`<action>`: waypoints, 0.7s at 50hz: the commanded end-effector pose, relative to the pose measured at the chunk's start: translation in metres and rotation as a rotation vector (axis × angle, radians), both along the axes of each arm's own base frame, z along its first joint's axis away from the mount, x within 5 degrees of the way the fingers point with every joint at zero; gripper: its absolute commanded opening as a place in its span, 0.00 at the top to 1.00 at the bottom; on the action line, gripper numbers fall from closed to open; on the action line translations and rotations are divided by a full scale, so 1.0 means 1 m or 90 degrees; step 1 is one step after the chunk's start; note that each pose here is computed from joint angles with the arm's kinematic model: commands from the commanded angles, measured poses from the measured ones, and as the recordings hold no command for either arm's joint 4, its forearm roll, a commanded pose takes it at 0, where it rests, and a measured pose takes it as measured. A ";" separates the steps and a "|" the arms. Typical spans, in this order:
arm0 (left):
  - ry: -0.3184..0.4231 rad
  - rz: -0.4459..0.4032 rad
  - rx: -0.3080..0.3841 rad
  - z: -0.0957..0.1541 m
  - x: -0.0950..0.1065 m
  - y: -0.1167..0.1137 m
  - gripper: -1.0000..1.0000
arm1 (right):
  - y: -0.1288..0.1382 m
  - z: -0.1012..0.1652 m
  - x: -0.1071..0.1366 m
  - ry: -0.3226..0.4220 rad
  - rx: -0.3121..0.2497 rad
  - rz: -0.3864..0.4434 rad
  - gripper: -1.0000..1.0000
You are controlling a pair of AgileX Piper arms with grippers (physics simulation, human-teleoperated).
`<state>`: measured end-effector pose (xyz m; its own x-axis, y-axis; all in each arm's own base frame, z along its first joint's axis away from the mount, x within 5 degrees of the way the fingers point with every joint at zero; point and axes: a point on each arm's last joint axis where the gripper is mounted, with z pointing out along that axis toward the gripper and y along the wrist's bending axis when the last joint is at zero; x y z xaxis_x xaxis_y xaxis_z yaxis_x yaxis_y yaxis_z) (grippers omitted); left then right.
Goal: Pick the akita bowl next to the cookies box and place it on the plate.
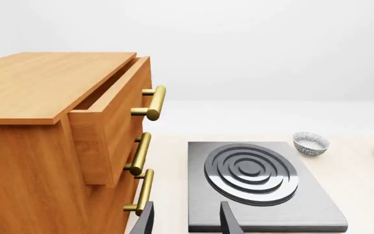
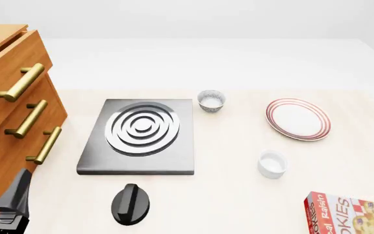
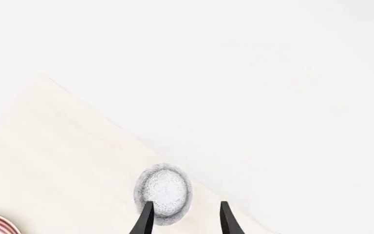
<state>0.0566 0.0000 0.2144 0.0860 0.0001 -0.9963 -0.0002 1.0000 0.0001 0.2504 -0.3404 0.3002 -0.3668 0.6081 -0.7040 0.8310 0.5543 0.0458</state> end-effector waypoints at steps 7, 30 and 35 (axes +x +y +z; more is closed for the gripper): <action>0.000 0.000 0.000 0.000 0.000 0.000 0.00 | -0.002 -0.039 0.005 0.016 0.016 0.008 0.00; 0.000 0.000 0.000 0.000 0.000 0.000 0.00 | -0.008 -0.073 0.012 0.034 0.029 0.018 0.00; 0.000 0.000 0.000 0.000 0.000 0.000 0.00 | -0.014 -0.079 0.011 0.038 0.030 0.015 0.00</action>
